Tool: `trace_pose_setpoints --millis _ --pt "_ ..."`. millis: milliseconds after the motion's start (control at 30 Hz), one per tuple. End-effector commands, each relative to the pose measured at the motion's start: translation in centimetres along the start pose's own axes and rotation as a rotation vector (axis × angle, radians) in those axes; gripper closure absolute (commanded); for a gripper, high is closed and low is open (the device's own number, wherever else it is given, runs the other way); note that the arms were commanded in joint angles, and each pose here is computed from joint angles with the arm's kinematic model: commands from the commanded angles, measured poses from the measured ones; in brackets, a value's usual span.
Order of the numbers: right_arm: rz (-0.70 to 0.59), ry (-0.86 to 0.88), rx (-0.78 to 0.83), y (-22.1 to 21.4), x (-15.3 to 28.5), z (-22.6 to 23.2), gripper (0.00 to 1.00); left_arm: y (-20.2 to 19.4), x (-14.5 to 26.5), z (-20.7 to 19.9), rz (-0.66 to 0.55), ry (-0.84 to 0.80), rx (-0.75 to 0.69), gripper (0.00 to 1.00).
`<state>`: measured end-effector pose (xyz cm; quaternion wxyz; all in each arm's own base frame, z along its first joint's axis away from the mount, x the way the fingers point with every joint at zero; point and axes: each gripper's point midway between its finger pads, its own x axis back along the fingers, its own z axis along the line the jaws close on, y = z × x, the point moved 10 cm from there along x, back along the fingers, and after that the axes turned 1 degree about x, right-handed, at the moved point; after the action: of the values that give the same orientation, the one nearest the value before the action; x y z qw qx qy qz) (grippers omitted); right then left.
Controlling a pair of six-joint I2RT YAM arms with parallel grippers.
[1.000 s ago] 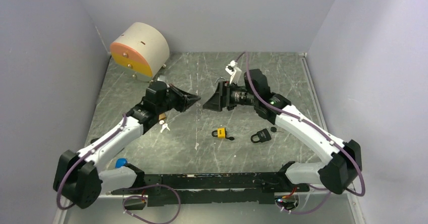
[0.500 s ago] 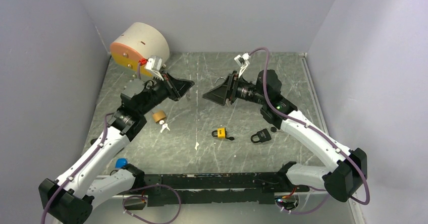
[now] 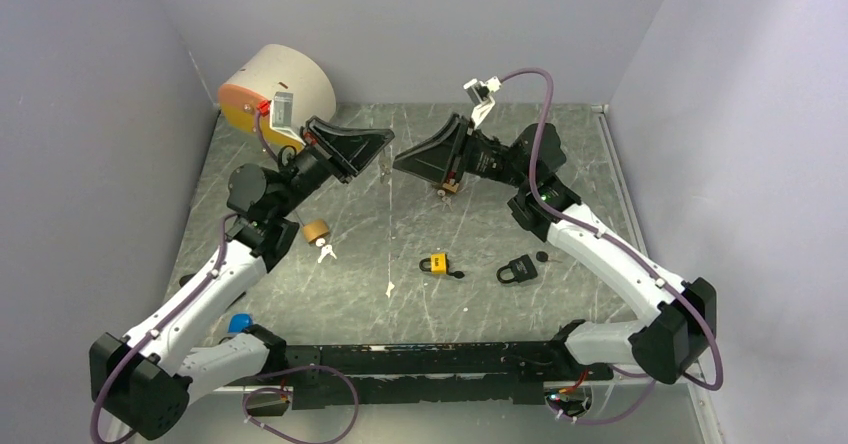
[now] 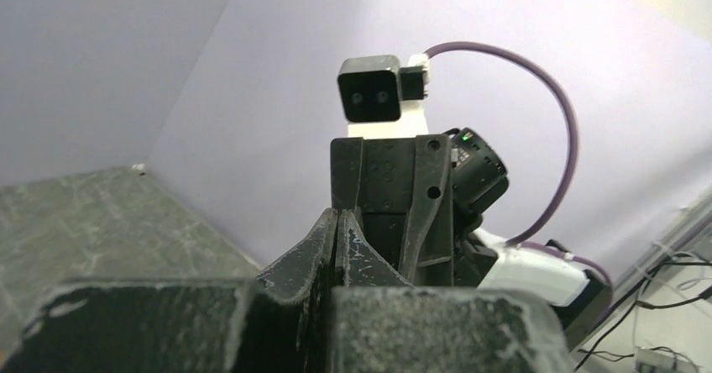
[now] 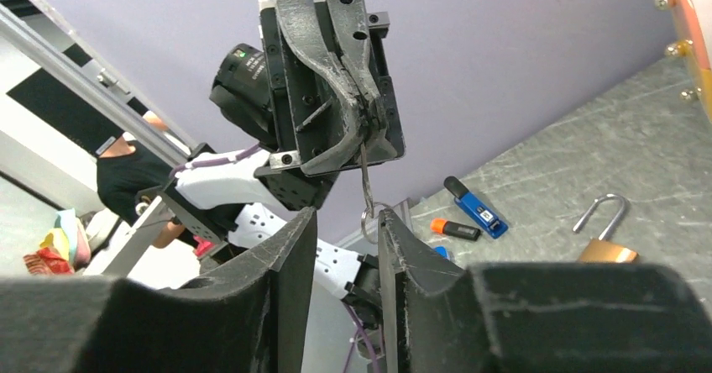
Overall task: Unlock with the key
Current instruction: Pick up the key from the center of the board.
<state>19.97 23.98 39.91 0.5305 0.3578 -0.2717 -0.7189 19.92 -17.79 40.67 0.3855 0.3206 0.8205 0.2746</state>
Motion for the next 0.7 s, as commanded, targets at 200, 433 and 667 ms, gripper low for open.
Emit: trace_pose_setpoints --millis 200,433,667 --pt "-0.065 0.098 0.079 2.3 -1.0 2.0 0.68 1.0 -0.4 -1.6 -0.107 -0.141 0.071 0.97" --pt "-0.06 0.107 0.064 2.2 -1.6 1.7 0.77 0.9 -0.4 -1.4 -0.119 -0.144 0.087 0.97" --pt "-0.053 0.12 0.071 2.4 -2.2 1.8 0.81 0.7 -0.2 -1.3 -0.131 -0.144 0.102 0.97"
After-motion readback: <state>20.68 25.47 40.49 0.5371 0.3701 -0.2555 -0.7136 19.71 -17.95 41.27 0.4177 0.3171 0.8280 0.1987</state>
